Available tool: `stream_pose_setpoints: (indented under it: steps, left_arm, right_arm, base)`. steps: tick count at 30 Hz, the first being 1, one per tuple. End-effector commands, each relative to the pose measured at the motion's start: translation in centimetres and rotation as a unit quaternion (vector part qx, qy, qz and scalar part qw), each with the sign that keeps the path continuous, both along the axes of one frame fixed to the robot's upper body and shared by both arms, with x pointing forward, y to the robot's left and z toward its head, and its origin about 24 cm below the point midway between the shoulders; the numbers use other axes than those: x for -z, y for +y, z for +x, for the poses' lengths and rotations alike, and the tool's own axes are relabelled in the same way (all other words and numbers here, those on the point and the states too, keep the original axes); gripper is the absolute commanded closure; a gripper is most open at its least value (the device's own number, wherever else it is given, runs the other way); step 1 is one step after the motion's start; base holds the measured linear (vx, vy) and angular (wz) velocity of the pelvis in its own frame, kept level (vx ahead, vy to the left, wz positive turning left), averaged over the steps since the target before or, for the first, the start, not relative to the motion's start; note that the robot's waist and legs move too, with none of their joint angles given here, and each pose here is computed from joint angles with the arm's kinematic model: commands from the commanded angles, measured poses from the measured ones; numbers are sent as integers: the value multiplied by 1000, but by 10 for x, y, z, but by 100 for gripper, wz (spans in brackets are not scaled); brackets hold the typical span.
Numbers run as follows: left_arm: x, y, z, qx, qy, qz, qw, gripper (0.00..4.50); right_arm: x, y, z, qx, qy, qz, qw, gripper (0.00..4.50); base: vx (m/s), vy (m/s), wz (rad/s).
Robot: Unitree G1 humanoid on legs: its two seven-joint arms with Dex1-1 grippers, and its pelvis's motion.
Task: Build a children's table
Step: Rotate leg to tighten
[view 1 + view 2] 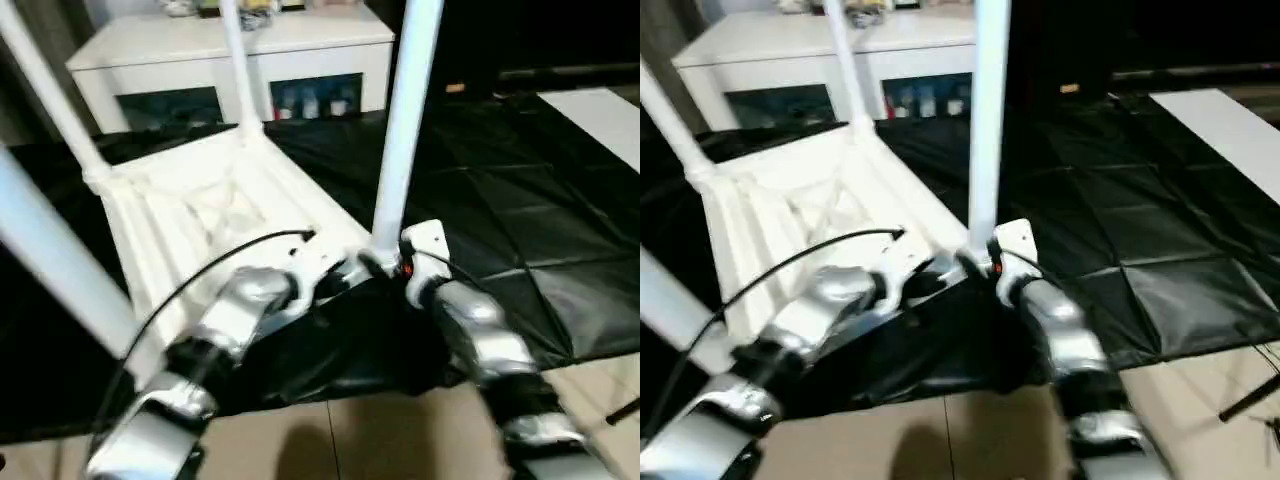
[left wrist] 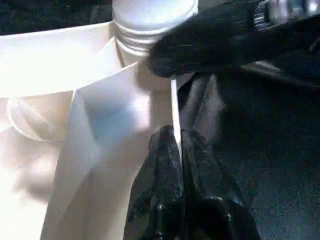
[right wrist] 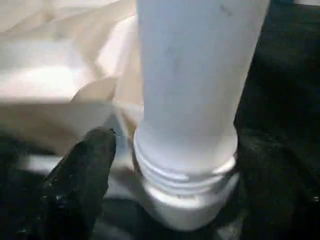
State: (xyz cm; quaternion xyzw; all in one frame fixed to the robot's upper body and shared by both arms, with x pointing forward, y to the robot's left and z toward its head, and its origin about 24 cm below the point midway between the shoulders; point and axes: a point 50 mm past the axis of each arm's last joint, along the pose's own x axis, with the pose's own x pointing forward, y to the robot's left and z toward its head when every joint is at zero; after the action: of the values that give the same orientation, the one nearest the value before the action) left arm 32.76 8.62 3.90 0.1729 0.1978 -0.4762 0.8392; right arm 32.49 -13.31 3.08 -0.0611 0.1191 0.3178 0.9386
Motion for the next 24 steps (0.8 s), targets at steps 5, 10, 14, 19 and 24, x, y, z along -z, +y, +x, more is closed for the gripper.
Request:
stream_pose_setpoints:
  steps: [5,10,14,19,24]
  left_arm:
    - [9,28,-29,111,53,-24,992,450]
    - [-1,50,-42,151,91,-32,984,450]
    - [-4,58,-43,153,97,-31,983,450]
    - [-5,61,-43,151,102,-28,983,450]
    - [-5,61,-45,153,107,-31,982,450]
  right_arm:
    - [-11,-6,-16,-157,-9,-11,987,68]
    - [-18,-17,-25,-230,8,-20,973,68]
    - [-19,-18,-28,-256,16,-22,966,68]
    - [-15,-17,-32,-284,31,-24,958,82]
    - [-14,-16,-33,-288,36,-16,957,116]
  base:
    - [0,0,0]
    - [0,0,0]
    - [0,0,0]
    - [0,0,0]
    - [0,0,0]
